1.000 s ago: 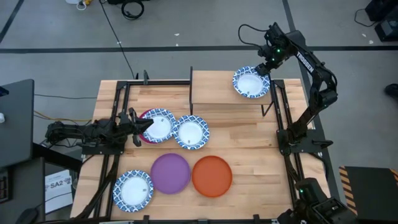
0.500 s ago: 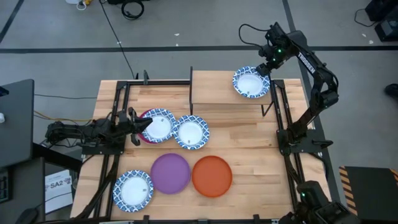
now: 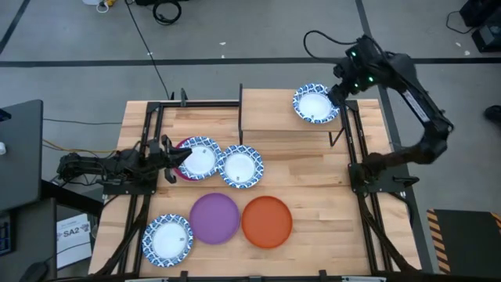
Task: Place and stack plates onto a shelf
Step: Put the violet plate on the shelf
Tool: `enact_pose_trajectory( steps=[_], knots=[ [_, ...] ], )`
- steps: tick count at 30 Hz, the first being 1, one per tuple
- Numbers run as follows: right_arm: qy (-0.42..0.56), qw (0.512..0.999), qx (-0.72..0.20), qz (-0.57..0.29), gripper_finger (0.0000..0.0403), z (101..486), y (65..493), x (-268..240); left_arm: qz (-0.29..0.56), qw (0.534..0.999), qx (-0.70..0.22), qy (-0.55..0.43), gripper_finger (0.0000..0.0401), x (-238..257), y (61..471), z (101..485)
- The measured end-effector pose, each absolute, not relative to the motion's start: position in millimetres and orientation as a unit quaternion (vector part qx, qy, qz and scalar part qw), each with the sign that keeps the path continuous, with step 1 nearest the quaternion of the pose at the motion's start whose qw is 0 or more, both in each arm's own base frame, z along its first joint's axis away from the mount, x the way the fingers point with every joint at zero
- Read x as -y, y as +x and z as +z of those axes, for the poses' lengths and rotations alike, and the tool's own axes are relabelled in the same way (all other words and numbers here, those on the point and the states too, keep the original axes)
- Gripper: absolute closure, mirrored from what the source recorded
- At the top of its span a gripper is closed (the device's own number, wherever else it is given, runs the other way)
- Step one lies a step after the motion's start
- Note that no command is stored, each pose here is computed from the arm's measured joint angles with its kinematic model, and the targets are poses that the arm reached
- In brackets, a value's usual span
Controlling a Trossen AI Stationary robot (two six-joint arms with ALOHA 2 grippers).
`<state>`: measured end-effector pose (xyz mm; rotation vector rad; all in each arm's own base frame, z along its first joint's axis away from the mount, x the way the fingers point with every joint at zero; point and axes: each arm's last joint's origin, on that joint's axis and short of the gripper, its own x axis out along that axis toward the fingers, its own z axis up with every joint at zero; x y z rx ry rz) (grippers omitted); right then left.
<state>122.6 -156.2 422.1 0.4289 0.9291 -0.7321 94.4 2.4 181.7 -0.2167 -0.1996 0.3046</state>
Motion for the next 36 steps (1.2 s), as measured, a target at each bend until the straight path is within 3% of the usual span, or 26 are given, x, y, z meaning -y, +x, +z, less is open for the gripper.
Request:
enact_pose_trajectory(
  steps=[6,14,22,27,36],
  knots=[
    [0.192,0.850,-0.371,-0.321,0.0176,426,120,102,0.148,0.974,0.130,-0.115,0.0353,-3,93,188],
    [0.211,0.876,-0.325,-0.287,0.0176,387,121,57,0.128,0.968,0.164,-0.141,0.0350,-2,92,194],
    [0.200,0.910,-0.286,-0.223,0.0176,341,148,43,0.116,0.956,0.172,-0.209,0.0274,-2,92,195],
    [0.178,0.934,-0.254,-0.179,0.0176,324,169,35,0.086,0.964,0.147,-0.205,0.0232,1,90,212],
    [0.147,0.954,-0.238,-0.110,0.0176,301,202,15,0.065,0.972,-0.020,-0.226,0.0229,13,101,242]
  ],
)
